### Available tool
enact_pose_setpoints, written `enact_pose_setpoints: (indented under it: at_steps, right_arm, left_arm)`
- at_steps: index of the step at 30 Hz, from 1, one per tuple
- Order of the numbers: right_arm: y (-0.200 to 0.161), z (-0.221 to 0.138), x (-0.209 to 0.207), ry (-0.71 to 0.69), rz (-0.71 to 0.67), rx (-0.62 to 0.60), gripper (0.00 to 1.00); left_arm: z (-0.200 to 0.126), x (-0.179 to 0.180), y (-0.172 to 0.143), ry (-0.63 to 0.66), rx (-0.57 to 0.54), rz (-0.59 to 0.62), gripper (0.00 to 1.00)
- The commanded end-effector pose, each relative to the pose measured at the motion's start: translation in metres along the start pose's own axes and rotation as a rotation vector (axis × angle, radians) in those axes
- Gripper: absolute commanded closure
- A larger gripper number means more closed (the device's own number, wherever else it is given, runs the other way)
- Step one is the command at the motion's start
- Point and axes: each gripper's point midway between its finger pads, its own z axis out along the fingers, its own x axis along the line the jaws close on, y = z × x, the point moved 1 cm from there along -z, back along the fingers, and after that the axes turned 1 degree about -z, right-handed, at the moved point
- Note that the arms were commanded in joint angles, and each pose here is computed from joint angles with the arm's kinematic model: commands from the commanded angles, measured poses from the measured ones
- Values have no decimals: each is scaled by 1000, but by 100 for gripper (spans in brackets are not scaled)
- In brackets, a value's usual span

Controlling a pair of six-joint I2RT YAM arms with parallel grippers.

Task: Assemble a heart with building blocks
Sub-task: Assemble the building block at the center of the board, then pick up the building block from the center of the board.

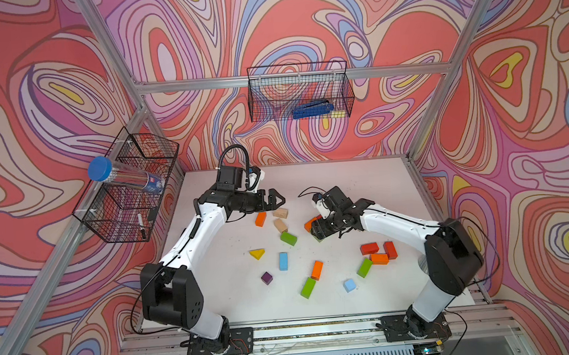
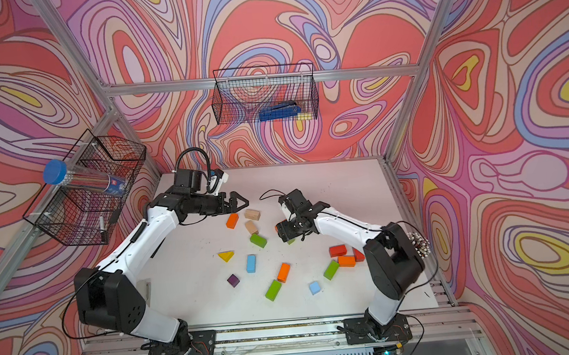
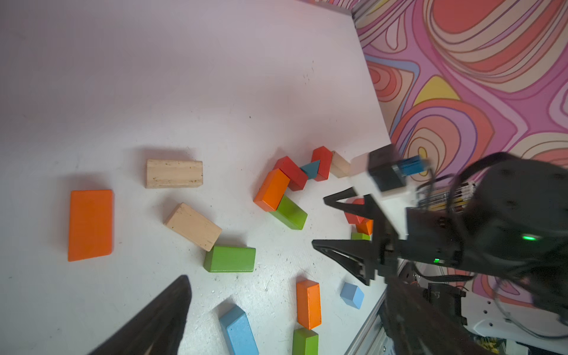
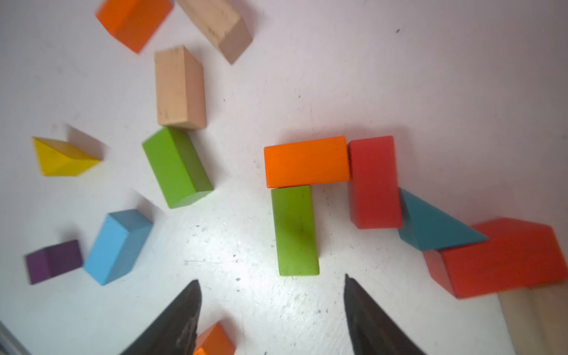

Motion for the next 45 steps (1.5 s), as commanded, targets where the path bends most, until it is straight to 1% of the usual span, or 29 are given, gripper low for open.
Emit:
enact_pose_setpoints:
  at_steps: [1,4,8,11,13,16,17,22,24,25,27,32,35,41,45]
  right_arm:
    - [-4,-22,-12,-8,122,-52,17]
    - [-10,-40,-26,-21,185,-87,16]
    - [-17,-56,-36,-51,226,-97,16]
    - [-22,-59,-37,-61,252,-83,16]
    - [-21,-61,-36,-59,256,-94,16]
    - [-20,-64,-37,-62,260,-107,16]
    - [-20,-64,-37,-61,259,-107,16]
    - [-22,-66,-38,-70,258,-113,16]
    - [-24,-68,-38,-69,255,-113,16]
    - [-24,-68,-37,-67,252,-115,16]
    - [-24,-70,-37,-65,247,-117,16]
    - [-26,-72,-38,-71,240,-119,16]
    - [-26,-72,-38,-71,238,-121,16]
    - [-25,-73,-37,-66,236,-127,17]
    - [-24,-75,-38,-70,232,-137,17]
  left_arm:
    - [20,1,-14,24,73,-15,3]
    - [36,12,-23,90,113,-53,3]
    - [44,48,-37,280,156,-120,6]
    - [44,67,-44,379,192,-154,7]
    - [44,75,-44,426,206,-143,7]
    - [43,91,-36,529,227,-91,7]
    - [45,94,-33,546,240,-74,7]
    - [68,99,-20,522,282,-59,7]
    - [78,100,-13,499,278,-42,4]
    - [85,99,-9,479,277,-16,1]
    - [95,99,-3,447,279,42,0]
    - [110,105,9,440,287,127,0]
    - [119,111,12,461,295,163,0]
    - [139,125,7,503,340,214,1]
    - [148,132,4,527,352,210,8]
